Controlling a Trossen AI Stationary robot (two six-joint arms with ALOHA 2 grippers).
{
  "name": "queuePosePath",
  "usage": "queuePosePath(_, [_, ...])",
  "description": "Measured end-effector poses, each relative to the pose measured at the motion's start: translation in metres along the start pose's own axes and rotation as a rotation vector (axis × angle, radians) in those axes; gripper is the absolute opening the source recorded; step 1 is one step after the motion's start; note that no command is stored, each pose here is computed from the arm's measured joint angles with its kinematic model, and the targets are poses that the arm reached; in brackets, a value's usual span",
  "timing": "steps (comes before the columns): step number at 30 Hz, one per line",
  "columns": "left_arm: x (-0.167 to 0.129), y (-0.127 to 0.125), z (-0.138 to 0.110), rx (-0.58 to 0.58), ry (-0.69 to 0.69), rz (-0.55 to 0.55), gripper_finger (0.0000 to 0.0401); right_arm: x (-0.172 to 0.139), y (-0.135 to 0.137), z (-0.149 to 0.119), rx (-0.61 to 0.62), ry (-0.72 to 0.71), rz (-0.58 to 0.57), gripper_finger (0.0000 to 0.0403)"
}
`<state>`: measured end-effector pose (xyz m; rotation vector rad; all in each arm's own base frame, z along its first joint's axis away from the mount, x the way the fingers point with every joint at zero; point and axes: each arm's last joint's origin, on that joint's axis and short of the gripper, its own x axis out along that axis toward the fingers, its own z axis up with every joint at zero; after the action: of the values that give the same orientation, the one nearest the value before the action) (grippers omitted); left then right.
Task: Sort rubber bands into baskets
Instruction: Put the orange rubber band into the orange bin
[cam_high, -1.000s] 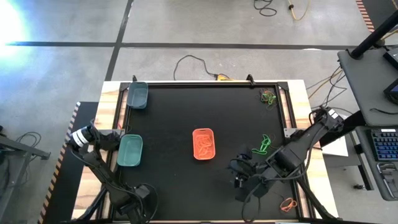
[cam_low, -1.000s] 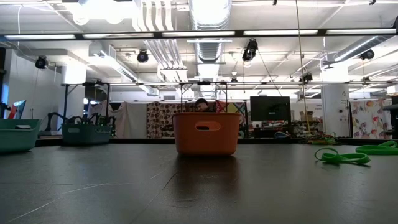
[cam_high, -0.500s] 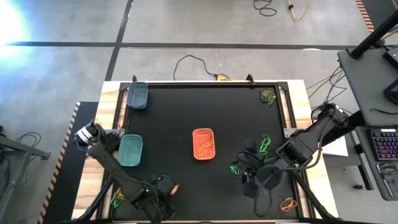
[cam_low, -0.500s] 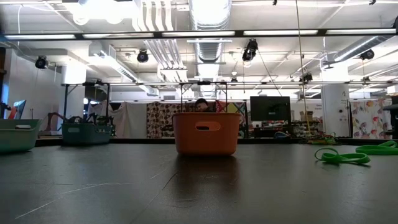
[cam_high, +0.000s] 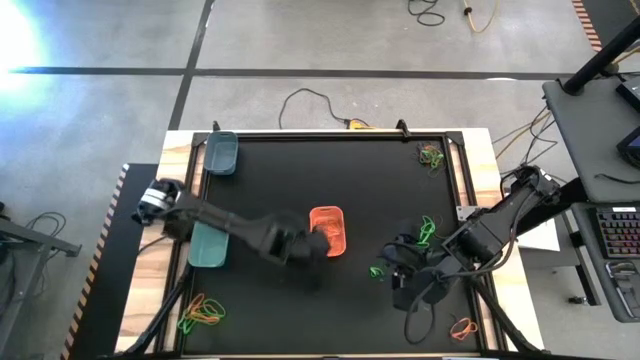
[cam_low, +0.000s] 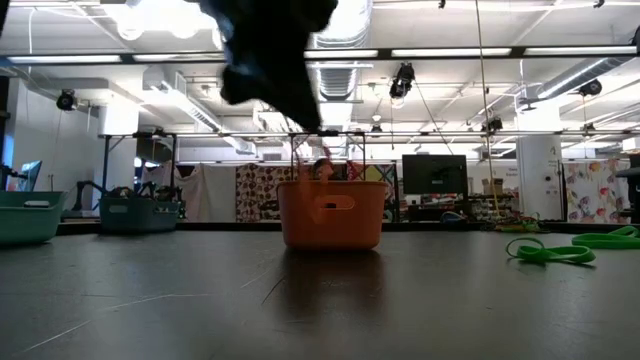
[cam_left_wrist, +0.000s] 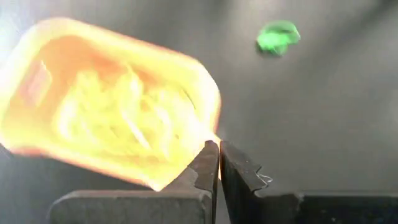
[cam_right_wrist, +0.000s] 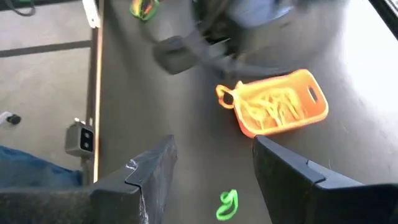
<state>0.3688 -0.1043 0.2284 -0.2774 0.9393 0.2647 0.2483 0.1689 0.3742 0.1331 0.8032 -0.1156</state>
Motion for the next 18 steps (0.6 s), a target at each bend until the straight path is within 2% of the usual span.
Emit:
queuePosePath(4, [0.007,0.032,0.027,0.053,-0.023,-0.002,0.0,0.001,-0.007,-0.005,0.036,0.057,-0.054,0.0203])
queuePosePath(9, [0.014,0.061,0.038,0.1,0.026,-0.069,0.0,0.004,-0.02,-0.004,0.087,0.106,-0.119,0.0203])
queuePosePath(13, [0.018,0.063,0.033,0.163,0.063,-0.099,0.0,0.008,-0.028,0.0,0.084,0.11,-0.143,0.0203])
queuePosePath(18, [0.012,0.045,0.027,0.227,0.054,-0.13,0.0,0.013,-0.038,0.006,0.066,0.108,-0.174,0.0203])
